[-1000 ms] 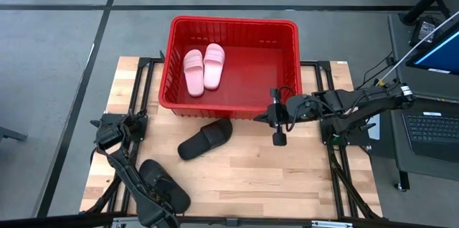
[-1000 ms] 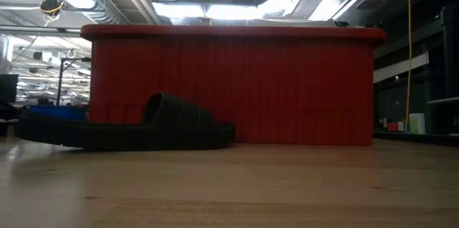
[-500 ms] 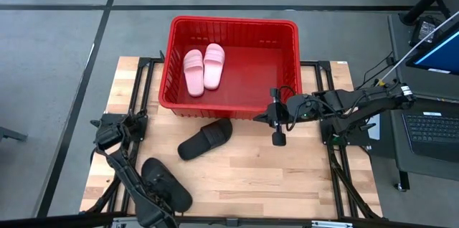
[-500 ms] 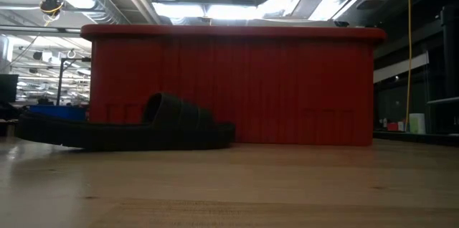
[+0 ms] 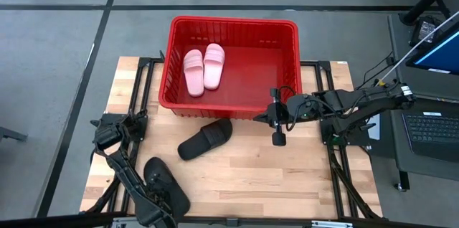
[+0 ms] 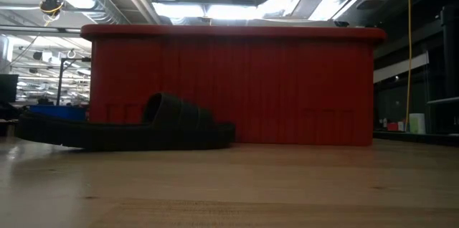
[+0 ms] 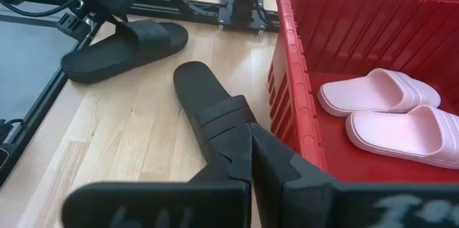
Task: Pick and place slides into bin
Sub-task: Put the bottom black slide into the red bin
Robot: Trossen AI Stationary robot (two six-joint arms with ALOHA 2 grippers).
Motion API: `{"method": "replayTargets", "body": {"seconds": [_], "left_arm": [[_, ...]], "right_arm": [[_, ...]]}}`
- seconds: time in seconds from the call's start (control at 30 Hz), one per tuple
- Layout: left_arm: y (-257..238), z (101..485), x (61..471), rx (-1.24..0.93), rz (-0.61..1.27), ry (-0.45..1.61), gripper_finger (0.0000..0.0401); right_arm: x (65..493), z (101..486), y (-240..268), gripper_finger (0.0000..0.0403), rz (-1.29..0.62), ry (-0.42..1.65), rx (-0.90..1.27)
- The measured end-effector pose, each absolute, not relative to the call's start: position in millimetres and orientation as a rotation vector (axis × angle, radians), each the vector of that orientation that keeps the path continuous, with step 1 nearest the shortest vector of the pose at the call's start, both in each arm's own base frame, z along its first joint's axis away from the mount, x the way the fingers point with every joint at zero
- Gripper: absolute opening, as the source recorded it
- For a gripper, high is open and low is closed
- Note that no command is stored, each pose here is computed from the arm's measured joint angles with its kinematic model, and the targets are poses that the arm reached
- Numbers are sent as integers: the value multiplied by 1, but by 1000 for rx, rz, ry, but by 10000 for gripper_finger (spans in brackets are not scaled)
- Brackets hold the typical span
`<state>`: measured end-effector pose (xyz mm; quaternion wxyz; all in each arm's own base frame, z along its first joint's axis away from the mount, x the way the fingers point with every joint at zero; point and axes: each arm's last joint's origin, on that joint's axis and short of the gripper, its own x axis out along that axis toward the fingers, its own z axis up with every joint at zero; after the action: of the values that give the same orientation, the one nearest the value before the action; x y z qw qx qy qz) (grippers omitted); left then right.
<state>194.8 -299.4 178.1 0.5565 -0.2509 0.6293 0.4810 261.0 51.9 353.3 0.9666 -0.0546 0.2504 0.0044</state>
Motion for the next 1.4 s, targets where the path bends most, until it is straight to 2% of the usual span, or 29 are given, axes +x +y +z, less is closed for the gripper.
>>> {"method": "replayTargets", "body": {"seconds": [0.17,0.77,1.23,1.4], "left_arm": [[-300,178,195,-611,1149,1475,11],[-301,228,213,-671,1163,1341,4],[-285,253,248,-665,1026,952,3],[-277,268,263,-541,915,766,3]], "right_arm": [[261,353,52,4,9,506,-110],[264,359,53,4,10,437,-98],[266,363,53,31,11,399,-95],[265,363,53,32,21,400,-137]]}}
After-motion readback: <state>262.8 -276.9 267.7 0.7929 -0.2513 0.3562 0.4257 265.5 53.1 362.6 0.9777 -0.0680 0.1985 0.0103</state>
